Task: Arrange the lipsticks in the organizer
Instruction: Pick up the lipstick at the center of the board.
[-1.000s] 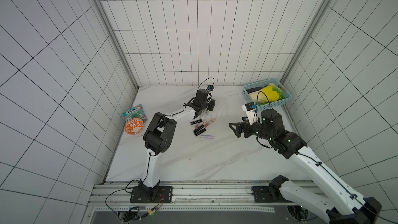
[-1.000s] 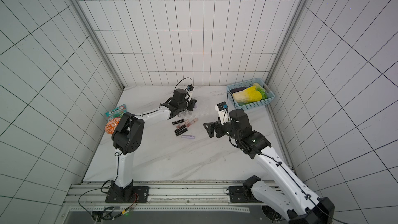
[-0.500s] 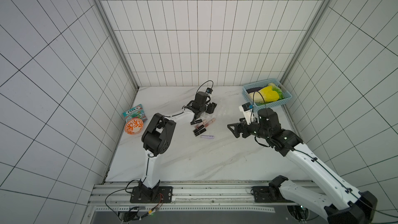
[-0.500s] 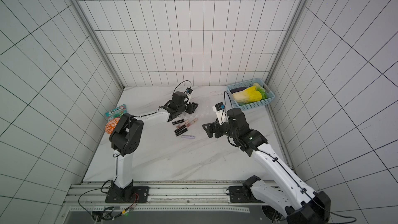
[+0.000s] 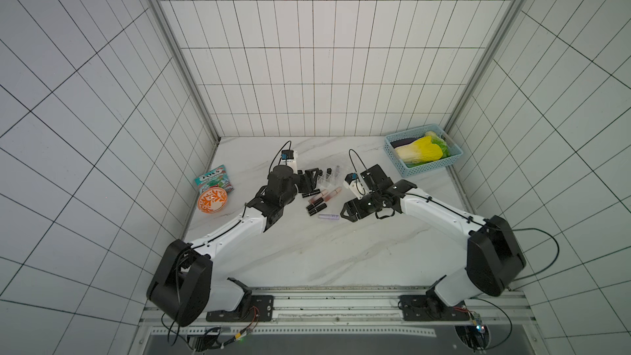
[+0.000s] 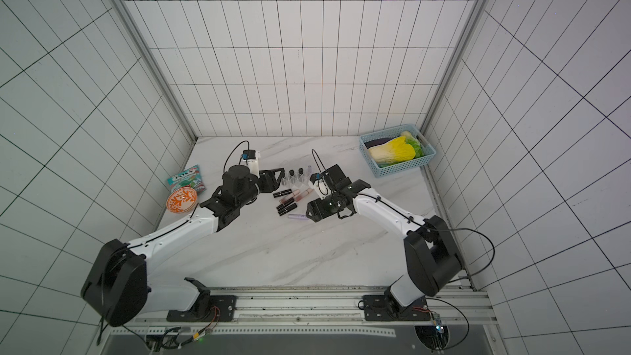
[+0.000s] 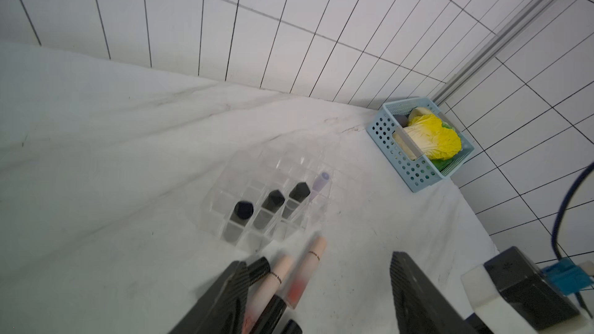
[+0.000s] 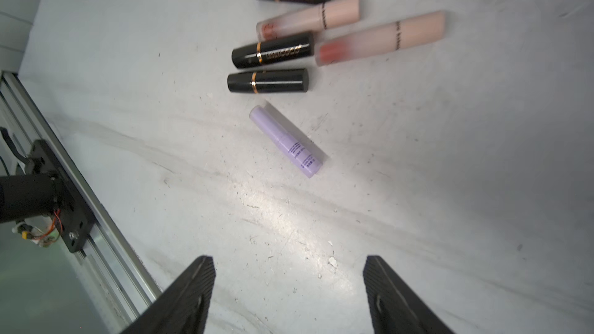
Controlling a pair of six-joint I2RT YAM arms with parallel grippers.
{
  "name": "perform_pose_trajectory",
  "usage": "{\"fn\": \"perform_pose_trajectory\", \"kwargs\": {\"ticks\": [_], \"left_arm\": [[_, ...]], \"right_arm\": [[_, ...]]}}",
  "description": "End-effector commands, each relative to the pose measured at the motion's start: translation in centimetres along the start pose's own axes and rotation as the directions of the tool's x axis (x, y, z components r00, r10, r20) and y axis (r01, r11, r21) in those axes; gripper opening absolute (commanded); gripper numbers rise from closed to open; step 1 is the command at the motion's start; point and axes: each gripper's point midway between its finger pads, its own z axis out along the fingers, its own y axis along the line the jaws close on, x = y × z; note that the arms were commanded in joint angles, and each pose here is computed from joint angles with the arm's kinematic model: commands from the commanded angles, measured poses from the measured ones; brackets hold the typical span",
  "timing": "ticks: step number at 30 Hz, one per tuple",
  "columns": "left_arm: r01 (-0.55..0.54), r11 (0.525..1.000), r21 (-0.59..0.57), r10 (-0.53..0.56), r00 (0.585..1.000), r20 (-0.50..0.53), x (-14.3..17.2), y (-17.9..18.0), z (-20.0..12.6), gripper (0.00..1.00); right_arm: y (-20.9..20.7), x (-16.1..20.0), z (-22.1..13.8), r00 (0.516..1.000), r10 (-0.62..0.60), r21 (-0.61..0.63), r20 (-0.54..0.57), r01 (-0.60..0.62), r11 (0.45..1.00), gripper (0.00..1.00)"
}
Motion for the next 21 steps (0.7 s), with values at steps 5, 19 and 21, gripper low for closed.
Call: {"fn": "perform_pose_trajectory", "kwargs": {"ticks": [5,19,21], "left_arm": [[0.170,0.984,0.049,-0.173,0.983,0.056,-0.5,1.5,-3.4,0.67],[0.192,0.980,0.062,-0.196,0.977,0.078,-1.4,2.8,-4.6,0.65],[0.191,0.980,0.062,-0.196,0.977,0.078,-1.5,2.8,-4.6,0.65]], "right_arm": [[1.4,-1.0,3.0,0.990,-0.118,0.040,-0.082,0.121,0.992,0.74],[-0.7,-0.9,8.1,0.941,-0.239,0.145,-0.239,0.278,0.950,0.73],[-0.8,-0.7,8.7,0.938,-0.238,0.139,-0.253,0.279,0.950,0.73]]}}
